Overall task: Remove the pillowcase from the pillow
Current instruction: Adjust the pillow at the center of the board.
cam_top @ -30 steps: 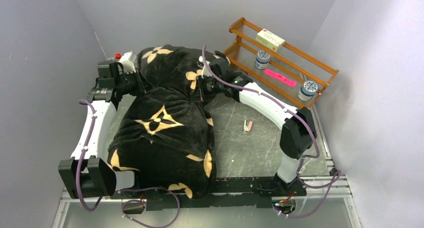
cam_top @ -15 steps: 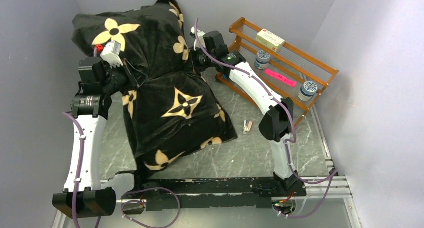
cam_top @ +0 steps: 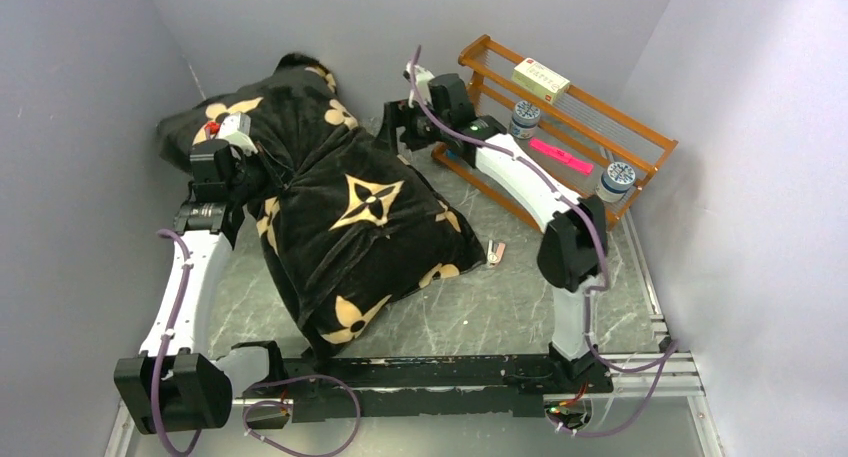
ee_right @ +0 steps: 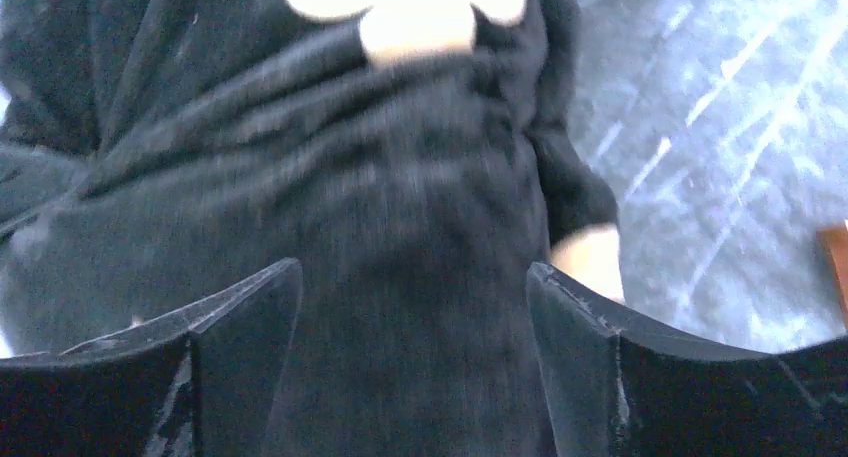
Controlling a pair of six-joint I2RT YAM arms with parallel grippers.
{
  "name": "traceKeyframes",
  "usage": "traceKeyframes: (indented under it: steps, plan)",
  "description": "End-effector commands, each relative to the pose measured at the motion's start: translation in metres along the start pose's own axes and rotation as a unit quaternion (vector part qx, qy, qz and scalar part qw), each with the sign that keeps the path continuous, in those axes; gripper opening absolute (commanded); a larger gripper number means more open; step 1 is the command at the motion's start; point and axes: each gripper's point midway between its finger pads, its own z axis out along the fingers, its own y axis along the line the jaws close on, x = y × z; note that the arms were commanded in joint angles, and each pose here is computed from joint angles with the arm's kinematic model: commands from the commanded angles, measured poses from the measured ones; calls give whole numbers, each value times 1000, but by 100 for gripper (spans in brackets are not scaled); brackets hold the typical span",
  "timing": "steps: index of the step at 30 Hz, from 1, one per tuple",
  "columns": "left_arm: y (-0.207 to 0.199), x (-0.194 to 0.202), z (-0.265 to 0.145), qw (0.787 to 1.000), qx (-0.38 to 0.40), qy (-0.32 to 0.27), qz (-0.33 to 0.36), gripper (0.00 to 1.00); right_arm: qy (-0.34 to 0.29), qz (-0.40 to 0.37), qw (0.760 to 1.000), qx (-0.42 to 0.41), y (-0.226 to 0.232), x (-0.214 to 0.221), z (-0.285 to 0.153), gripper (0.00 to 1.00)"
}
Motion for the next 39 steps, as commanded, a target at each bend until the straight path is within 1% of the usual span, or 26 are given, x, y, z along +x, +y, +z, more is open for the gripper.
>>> traceKeyframes:
  steps: [1,4,5,6,8,9,12,14,16,18,21,25,28,30,31,32,34,36,38,39]
  plan:
    - [-11,27,6,999,34,33,-17,5,-83,-13,996,1,19,-39,-72,88]
    - [2,34,13,999,15,39,-12,5,-75,-10,997,4,22,-5,-109,93]
    - [5,37,15,999,11,43,-10,5,-75,-9,997,4,23,2,-116,94]
    - [9,39,18,999,6,46,-8,5,-80,-11,997,2,28,9,-131,95]
    - [14,47,23,998,2,59,-6,5,-64,-2,998,12,24,37,-145,96]
    - [16,50,25,998,2,64,-6,5,-49,7,999,22,19,58,-150,96]
    - [19,58,31,997,8,72,-6,5,-46,27,997,47,8,96,-168,97]
    - [19,62,33,997,15,74,-6,5,-38,39,997,49,5,120,-175,98]
    - [18,65,34,997,23,79,-5,5,-25,53,998,30,8,141,-176,98]
    - [19,69,35,996,25,84,-4,5,-26,76,997,14,11,155,-175,99]
    - [19,72,36,996,29,88,-5,5,-58,102,993,-15,17,163,-166,100]
    - [17,76,39,995,42,92,-8,5,-64,128,988,-50,23,178,-140,100]
    - [14,77,44,994,55,93,-9,5,-60,126,987,-75,27,183,-118,99]
    - [13,76,47,994,64,91,-11,5,-66,113,988,-84,28,176,-107,93]
    - [11,75,49,993,70,91,-12,5,-70,103,989,-84,28,171,-103,89]
    - [9,73,52,993,75,88,-13,5,-72,92,990,-84,27,165,-99,82]
    - [5,69,56,992,86,86,-15,5,-70,76,992,-72,24,155,-93,61]
    - [-1,62,61,992,98,84,-12,5,-77,60,994,-55,18,142,-92,31]
    - [-8,51,66,991,106,78,-3,5,-88,49,994,-38,11,127,-96,5]
    - [-9,45,68,992,105,73,2,5,-94,45,994,-29,7,120,-99,0]
